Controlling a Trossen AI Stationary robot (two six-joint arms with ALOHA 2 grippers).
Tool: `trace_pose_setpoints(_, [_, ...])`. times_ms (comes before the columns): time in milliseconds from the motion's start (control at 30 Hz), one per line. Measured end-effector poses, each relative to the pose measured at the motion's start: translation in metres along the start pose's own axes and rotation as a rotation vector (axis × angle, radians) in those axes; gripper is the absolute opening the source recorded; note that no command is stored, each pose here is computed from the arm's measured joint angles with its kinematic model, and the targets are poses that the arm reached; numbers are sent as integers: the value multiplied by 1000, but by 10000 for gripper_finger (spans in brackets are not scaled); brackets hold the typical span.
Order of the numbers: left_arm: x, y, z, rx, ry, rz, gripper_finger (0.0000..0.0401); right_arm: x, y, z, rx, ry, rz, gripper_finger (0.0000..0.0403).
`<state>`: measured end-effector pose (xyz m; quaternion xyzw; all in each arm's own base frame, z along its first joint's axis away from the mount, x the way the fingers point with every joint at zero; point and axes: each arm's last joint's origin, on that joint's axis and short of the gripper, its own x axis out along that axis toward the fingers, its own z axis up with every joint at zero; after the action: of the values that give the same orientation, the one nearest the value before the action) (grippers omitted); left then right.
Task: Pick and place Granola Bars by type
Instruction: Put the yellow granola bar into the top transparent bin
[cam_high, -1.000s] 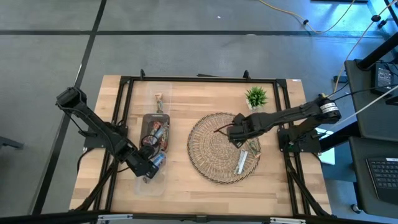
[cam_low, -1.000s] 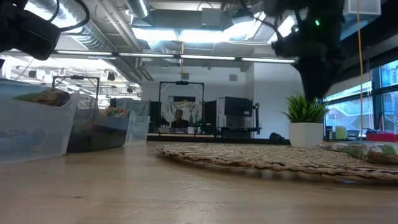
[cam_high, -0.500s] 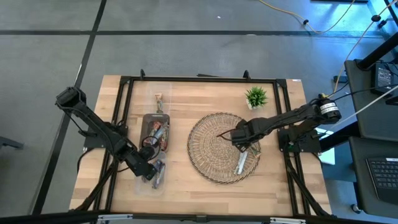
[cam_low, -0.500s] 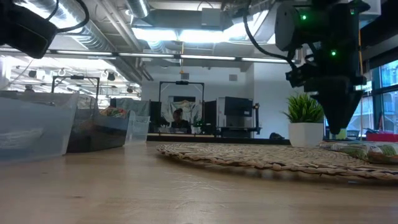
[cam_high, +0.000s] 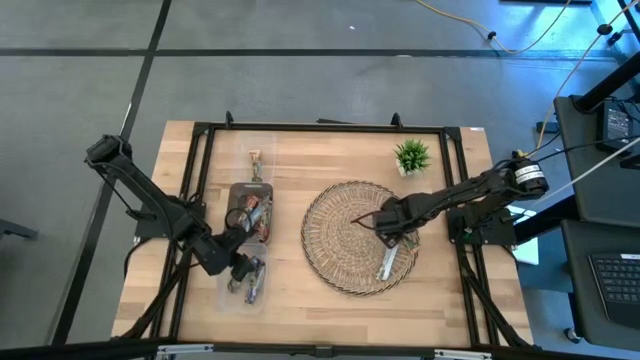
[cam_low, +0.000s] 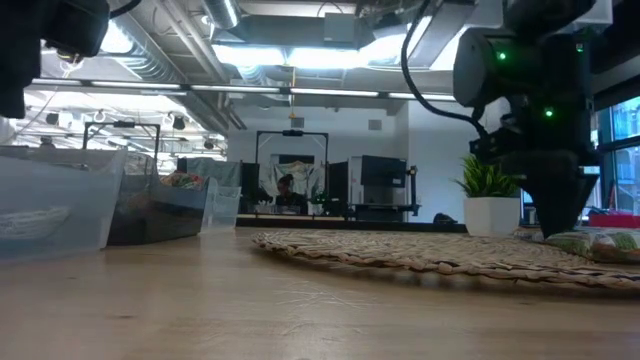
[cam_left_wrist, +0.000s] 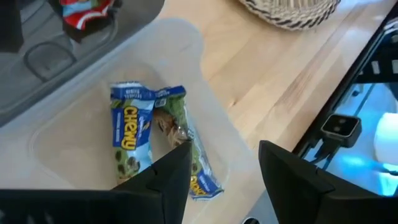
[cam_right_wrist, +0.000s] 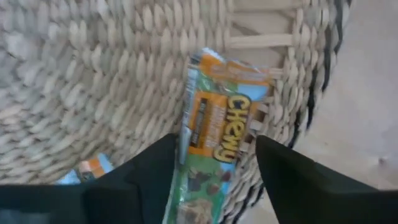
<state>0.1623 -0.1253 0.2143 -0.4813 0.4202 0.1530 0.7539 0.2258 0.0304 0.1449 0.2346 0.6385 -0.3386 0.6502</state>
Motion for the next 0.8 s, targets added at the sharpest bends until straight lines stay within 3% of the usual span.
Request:
trace_pose_setpoints(467, [-1, -5, 5, 70, -146, -46, 180, 2, -1, -1, -4, 15, 3, 106])
trace_pose_setpoints(800, [-2, -14, 6, 78, -205, -137, 179, -32, 18, 17, -69, -84, 90, 99])
